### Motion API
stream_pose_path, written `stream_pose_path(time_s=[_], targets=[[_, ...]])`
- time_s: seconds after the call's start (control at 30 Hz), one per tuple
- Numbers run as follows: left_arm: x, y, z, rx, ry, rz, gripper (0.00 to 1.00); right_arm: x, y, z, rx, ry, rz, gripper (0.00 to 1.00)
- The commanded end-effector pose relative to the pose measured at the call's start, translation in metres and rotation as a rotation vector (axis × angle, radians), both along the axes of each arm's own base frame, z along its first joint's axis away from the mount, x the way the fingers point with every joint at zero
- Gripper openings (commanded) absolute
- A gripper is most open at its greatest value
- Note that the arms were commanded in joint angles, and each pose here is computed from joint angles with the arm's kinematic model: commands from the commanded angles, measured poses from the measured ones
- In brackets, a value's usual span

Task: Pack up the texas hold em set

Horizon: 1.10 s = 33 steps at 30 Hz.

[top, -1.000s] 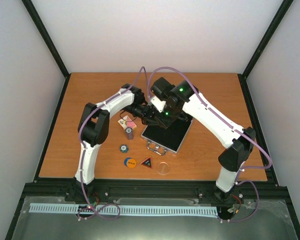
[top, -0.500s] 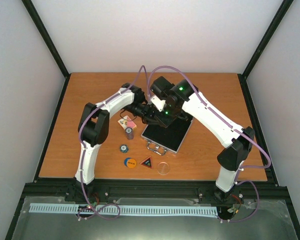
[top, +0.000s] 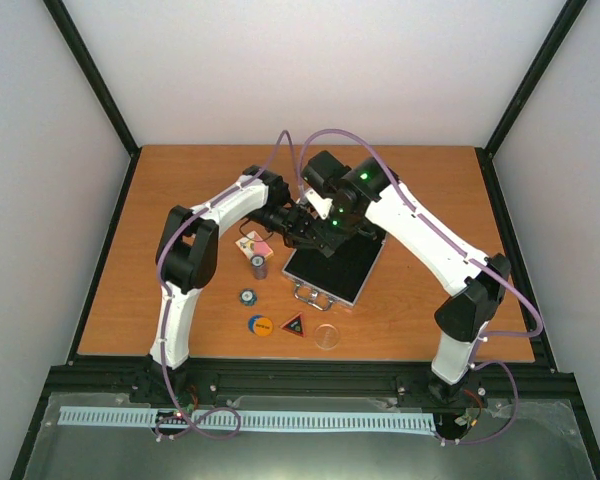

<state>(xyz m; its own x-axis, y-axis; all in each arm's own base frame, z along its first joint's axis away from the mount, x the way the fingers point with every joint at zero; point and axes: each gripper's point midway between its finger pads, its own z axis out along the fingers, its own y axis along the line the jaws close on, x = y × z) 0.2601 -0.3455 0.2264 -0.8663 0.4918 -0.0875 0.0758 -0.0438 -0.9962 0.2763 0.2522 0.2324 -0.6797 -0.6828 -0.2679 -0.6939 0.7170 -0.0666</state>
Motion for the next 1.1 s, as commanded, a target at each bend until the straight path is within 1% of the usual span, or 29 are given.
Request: stream_pose_path(time_s=[0.0, 0.17, 0.3, 0.4, 0.6, 0.77, 1.07], targets=[[-0.002, -0.009, 0.037, -0.131, 0.036, 0.030, 0.01, 0.046, 0.004, 0.053, 0.133, -0.252, -0.102, 0.86], [0.004, -0.006, 0.034, -0.128, 0.039, 0.043, 0.01, 0.035, 0.002, 0.062, 0.168, -0.240, -0.091, 0.93], [0.006, -0.003, 0.037, -0.130, 0.032, 0.052, 0.01, 0.022, 0.005, 0.078, 0.242, -0.233, -0.064, 0.93], [0.003, -0.001, 0.043, -0.139, 0.018, 0.054, 0.01, 0.021, -0.001, 0.095, 0.272, -0.285, -0.082, 0.94], [-0.002, 0.009, 0.064, -0.166, -0.034, 0.064, 0.01, 0.038, -0.028, 0.116, 0.218, -0.435, -0.210, 0.94], [0.004, 0.021, 0.086, -0.187, -0.101, 0.091, 0.01, 0.048, -0.036, 0.125, 0.205, -0.507, -0.264, 0.94], [0.011, 0.045, 0.145, -0.217, -0.315, 0.126, 0.01, 0.056, -0.062, 0.148, 0.132, -0.622, -0.345, 0.94]])
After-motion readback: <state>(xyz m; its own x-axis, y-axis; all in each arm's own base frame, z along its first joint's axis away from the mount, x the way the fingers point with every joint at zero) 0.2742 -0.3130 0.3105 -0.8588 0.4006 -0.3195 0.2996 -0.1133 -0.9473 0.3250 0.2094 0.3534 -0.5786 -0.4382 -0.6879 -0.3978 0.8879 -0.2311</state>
